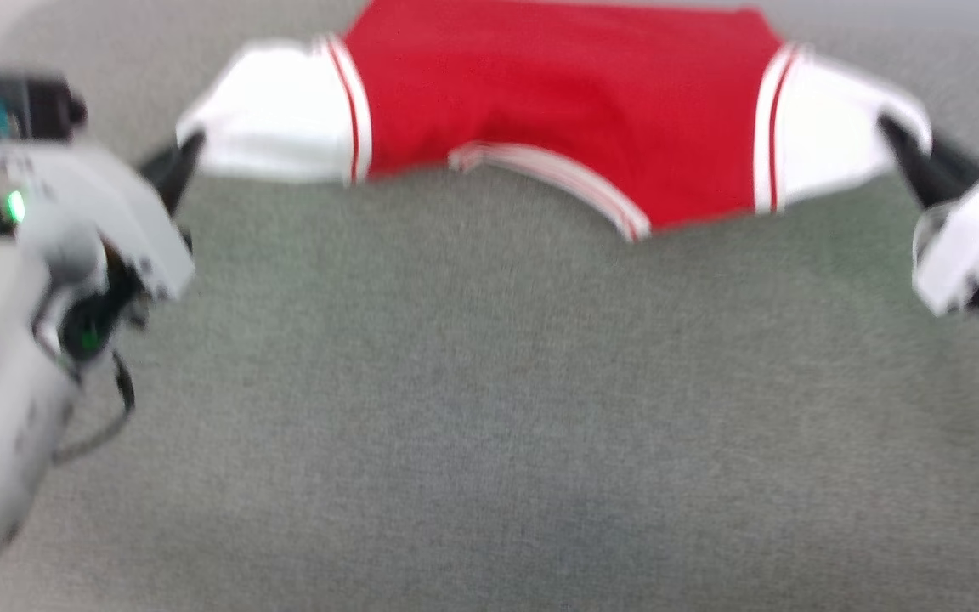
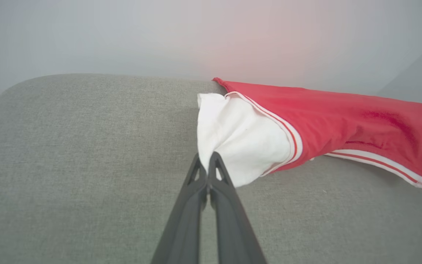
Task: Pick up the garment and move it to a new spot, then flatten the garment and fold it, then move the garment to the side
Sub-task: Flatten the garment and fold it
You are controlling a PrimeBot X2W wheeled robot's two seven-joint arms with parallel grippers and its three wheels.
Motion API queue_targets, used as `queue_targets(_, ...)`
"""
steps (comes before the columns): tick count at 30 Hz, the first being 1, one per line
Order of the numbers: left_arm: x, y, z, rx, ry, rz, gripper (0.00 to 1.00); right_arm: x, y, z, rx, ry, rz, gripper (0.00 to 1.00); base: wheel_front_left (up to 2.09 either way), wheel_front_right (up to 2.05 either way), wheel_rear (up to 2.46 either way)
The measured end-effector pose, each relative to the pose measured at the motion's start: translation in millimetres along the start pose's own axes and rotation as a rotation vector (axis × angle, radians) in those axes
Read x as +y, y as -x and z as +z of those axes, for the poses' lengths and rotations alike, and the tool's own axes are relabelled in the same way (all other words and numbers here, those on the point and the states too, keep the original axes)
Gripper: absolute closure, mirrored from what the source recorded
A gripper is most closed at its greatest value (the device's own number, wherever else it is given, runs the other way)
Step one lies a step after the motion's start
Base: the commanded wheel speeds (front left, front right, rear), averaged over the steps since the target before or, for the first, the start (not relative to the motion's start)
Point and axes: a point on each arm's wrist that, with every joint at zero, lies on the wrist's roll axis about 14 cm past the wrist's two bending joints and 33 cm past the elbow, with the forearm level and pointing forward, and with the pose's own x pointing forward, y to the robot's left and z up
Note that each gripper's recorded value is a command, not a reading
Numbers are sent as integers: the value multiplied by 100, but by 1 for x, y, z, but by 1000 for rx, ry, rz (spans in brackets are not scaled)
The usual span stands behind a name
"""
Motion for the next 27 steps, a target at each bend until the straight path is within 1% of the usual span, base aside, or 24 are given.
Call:
queue_targets(4, -7, 37, -17, 3, 29, -12, 100, 13, 47, -12, 61, 2, 17, 100, 0, 0, 0)
queue_targets(6, -11, 57, -26, 2, 45, -11, 100, 20, 71, -22, 99, -17, 25, 100, 0, 0, 0)
queue_targets(12, -29, 115, -50, 10, 82, 1, 100, 31, 134, -38, 155, -40, 12, 100, 0, 0, 0)
queue_targets(15, -35, 142, -64, 30, 99, 17, 100, 38, 161, -53, 208, -60, 10, 100, 0, 0, 0)
queue_targets(22, -52, 182, -102, 113, 175, 46, 100, 53, 211, -94, 367, -109, 10, 100, 0, 0, 0)
queue_targets(27, -59, 203, -134, 202, 246, 79, 100, 61, 231, -116, 464, -157, 18, 100, 0, 0, 0)
